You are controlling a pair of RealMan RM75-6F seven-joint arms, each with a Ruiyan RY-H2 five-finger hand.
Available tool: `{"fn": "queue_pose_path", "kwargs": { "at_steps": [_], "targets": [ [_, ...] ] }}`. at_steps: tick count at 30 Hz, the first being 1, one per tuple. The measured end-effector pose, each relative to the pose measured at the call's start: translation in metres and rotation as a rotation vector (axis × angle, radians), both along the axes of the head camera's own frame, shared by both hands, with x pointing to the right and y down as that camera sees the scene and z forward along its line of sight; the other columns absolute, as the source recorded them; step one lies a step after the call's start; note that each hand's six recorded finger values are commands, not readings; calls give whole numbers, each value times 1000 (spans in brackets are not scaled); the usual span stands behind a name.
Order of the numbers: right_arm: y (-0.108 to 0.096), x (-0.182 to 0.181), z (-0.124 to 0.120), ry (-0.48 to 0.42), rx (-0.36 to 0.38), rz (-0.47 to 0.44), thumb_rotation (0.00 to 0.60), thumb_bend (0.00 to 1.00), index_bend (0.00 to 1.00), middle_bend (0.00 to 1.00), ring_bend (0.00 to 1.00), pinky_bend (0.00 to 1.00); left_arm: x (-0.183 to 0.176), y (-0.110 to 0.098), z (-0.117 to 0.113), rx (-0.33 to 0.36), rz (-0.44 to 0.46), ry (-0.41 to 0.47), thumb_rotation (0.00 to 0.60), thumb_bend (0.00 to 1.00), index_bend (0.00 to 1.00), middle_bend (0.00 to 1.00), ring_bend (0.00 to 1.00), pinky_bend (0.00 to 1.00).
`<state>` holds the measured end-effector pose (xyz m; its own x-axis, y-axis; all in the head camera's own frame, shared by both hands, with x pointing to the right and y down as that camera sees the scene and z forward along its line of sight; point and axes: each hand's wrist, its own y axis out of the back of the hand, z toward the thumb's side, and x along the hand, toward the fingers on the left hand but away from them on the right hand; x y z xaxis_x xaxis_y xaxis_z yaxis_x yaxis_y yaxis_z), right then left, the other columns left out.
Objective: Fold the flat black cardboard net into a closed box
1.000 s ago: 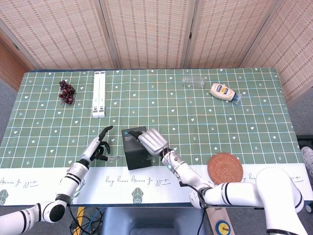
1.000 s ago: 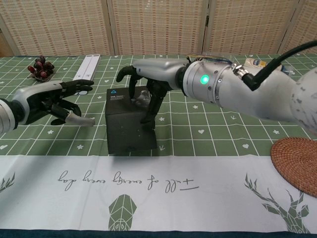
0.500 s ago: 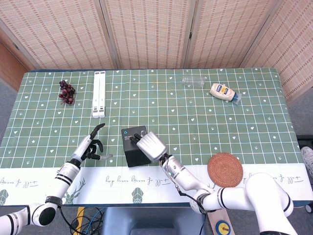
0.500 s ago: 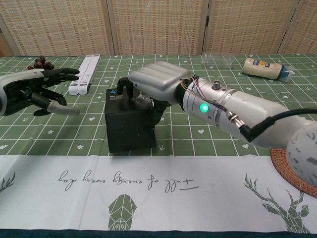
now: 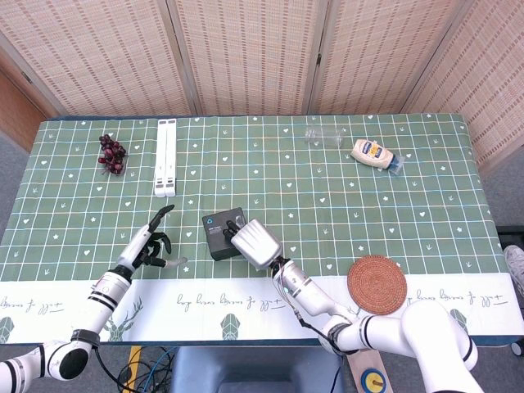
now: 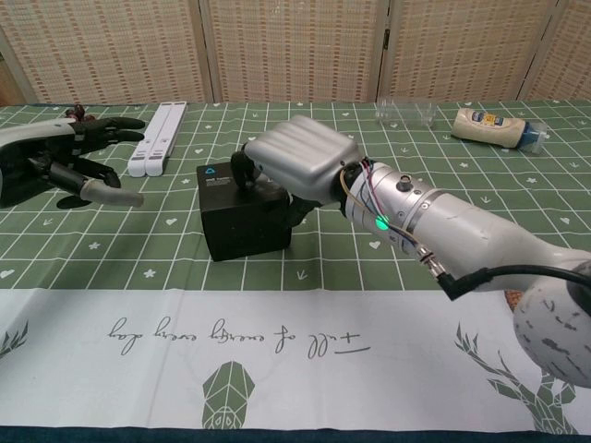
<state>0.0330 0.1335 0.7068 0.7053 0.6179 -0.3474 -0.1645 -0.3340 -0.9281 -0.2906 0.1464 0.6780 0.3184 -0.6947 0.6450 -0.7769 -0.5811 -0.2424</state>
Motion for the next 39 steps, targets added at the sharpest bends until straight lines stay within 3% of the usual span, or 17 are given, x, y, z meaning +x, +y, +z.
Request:
{"fn": "queue_pose_path", "kwargs": {
  "at_steps": [5,11,14,17,20,21,28,33,39],
  "targets": [
    [-1,1,-6,-29,-6,11,600,406,402,357,769,1000,-1,-2,-3,18,8,-8,600,137,0,0,577,876],
    [-9,22,-25,-94,-72,98,600,405,291,306,554,996,-8,-6,-10,86,51,-64,600,137,0,0,548,846],
    [-15,44,-37,-118,-105,154,600,407,284,299,500,925,-16,-8,-13,144,86,-132,600,137,0,0,504,822],
    [-23,79,-52,-113,-105,208,600,407,283,299,465,831,-28,-10,-17,211,124,-225,600,137,0,0,456,803],
    [-27,119,-65,-79,-102,248,600,406,284,290,349,596,-40,-12,-21,276,146,-311,600,137,0,0,407,787],
    [-27,132,-69,-63,-102,259,600,406,284,289,332,563,-46,-12,-23,304,157,-352,600,137,0,0,381,769],
    [-11,241,-95,38,-90,370,600,408,284,270,285,505,-85,-2,-40,440,240,-620,600,137,0,0,316,670],
    [5,291,-109,18,-80,464,600,411,284,254,262,462,-119,19,-59,482,240,-778,600,137,0,0,301,626],
    [32,348,-125,54,-33,567,600,412,284,201,242,451,-136,47,-79,521,275,-921,600,137,0,0,295,588]
  ]
}}
